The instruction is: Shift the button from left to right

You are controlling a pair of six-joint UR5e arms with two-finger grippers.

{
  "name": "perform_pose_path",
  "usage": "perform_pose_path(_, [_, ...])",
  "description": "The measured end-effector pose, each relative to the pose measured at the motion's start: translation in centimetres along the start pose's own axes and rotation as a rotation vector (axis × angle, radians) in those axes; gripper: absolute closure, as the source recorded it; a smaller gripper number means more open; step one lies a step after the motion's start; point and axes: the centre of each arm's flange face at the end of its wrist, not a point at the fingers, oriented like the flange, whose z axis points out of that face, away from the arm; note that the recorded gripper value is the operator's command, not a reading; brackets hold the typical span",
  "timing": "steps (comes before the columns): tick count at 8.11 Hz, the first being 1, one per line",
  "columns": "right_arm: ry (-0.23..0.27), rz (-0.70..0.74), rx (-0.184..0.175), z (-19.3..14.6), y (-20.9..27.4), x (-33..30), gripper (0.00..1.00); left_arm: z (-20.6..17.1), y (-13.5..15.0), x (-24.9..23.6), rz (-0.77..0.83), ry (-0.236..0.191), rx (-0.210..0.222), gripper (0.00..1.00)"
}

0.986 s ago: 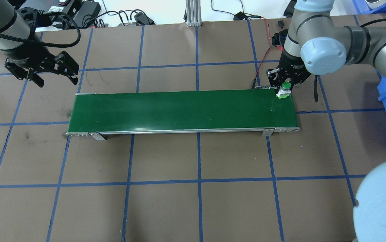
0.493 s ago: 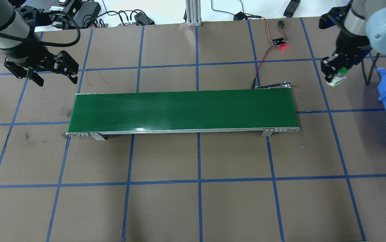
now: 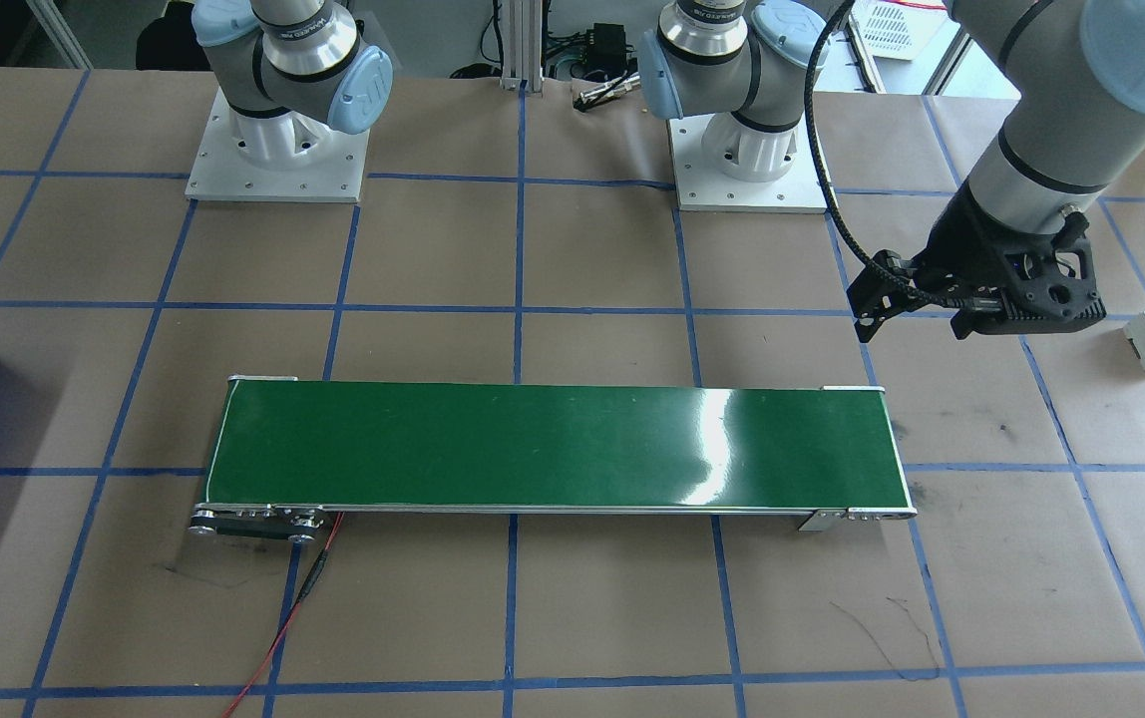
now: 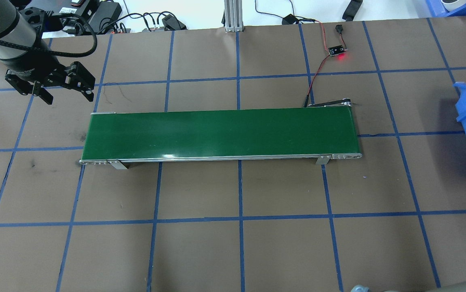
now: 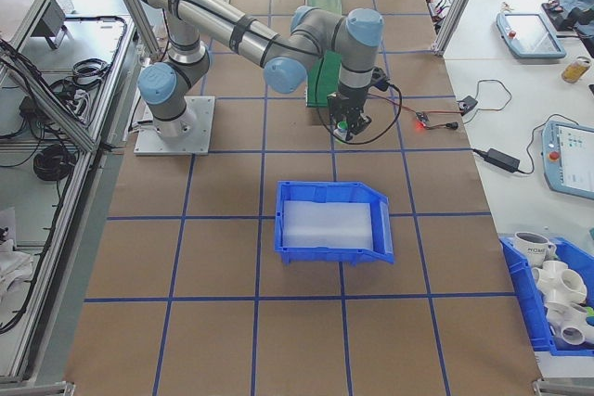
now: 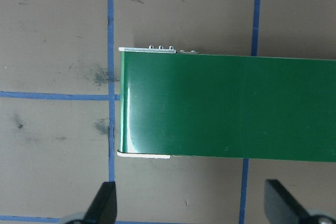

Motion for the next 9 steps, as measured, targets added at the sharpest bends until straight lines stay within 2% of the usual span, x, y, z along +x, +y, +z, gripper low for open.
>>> perform_pose_path(2, [0.021, -0.173, 0.001, 2.5, 7.1, 5.2, 1.0, 0.5, -0.3, -0.2, 0.0, -0.011, -0.012, 0.0])
perform_pose_path(4, [0.039, -0.327, 0.069, 7.4, 12.4, 9.7, 1.0, 0.8, -0.3, -0.3, -0.001, -0.015, -0.018, 0.0])
perform_pose_path(5, [0.05, -0.377, 0.092, 10.0, 13.4, 11.1, 1.0, 0.9, -0.3, -0.3, -0.001, -0.017, -0.017, 0.0])
perform_pose_path(6, [0.047, -0.418, 0.105, 12.6, 13.6, 11.8, 0.94, 0.9, -0.3, -0.3, -0.001, -0.017, -0.017, 0.0])
perform_pose_path(7, [0.027, -0.455, 0.107, 15.2, 13.5, 12.2, 0.91, 0.8, -0.3, -0.3, -0.001, -0.018, -0.015, 0.0])
perform_pose_path(8, [0.006, -0.489, 0.107, 17.1, 13.4, 12.2, 0.85, 0.8, -0.3, -0.3, -0.001, -0.018, -0.016, 0.0])
perform_pose_path(9, [-0.014, -0.509, 0.11, 18.4, 13.3, 11.9, 0.57, 1.0, -0.3, -0.3, -0.002, -0.018, -0.021, 0.0])
